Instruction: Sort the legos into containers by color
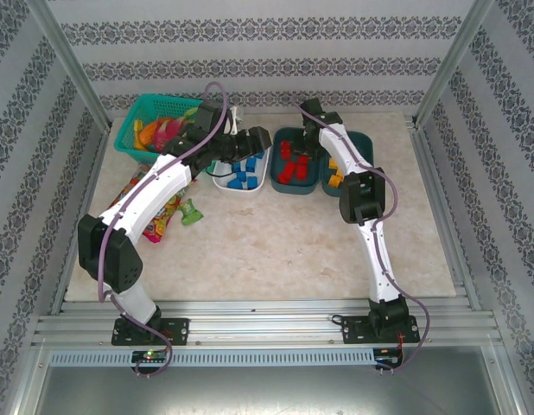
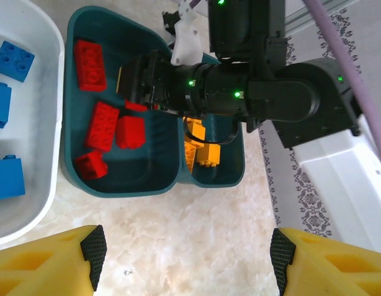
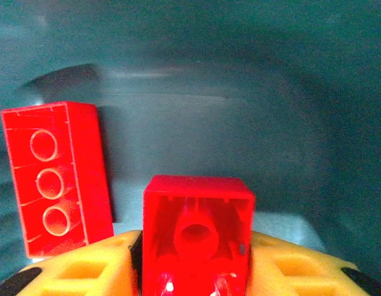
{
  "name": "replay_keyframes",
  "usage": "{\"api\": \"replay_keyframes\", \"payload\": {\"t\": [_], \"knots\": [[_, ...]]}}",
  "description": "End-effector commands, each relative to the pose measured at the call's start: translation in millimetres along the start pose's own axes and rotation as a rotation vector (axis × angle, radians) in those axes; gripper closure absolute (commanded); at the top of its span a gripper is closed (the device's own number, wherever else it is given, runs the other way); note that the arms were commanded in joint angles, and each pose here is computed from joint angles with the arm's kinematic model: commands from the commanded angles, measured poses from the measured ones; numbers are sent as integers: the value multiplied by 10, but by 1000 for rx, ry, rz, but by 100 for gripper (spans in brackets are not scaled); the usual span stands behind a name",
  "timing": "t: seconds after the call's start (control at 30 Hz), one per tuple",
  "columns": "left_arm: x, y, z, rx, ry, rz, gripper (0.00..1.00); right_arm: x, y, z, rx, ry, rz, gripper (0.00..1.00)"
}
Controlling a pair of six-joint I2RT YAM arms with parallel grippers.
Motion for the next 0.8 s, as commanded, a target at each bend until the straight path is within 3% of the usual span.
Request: {"api": "replay_keyframes", "payload": {"t": [0.0, 0.2, 0.43, 0.6, 0.77], "knots": [[-41, 17, -110, 46, 24, 16, 27, -131, -66, 78, -3, -34, -25, 45], [-154, 49, -113, 49, 15, 7, 27, -616, -206, 285, -63, -35, -134, 42], [-464, 135, -58, 58, -43, -31, 27, -1594, -223, 466, -84, -37, -316, 42], [-768, 270, 74, 51, -102, -68, 26, -2189, 176, 458, -80, -32, -438, 41], [-1097, 443, 305, 34, -180, -127, 25, -2618, 961, 327, -96, -25, -536, 34]]}}
Point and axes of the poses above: each hand's point on the last joint's axis, 136 mm out from that joint toward the fingers, its own x axis out along the fingers, its own z axis along the line the jaws close on, y = z × x, the point moved 6 cm from there along -x, back along the fingers, and after that the axes turned 11 degrees about -x, right-handed, at the moved point
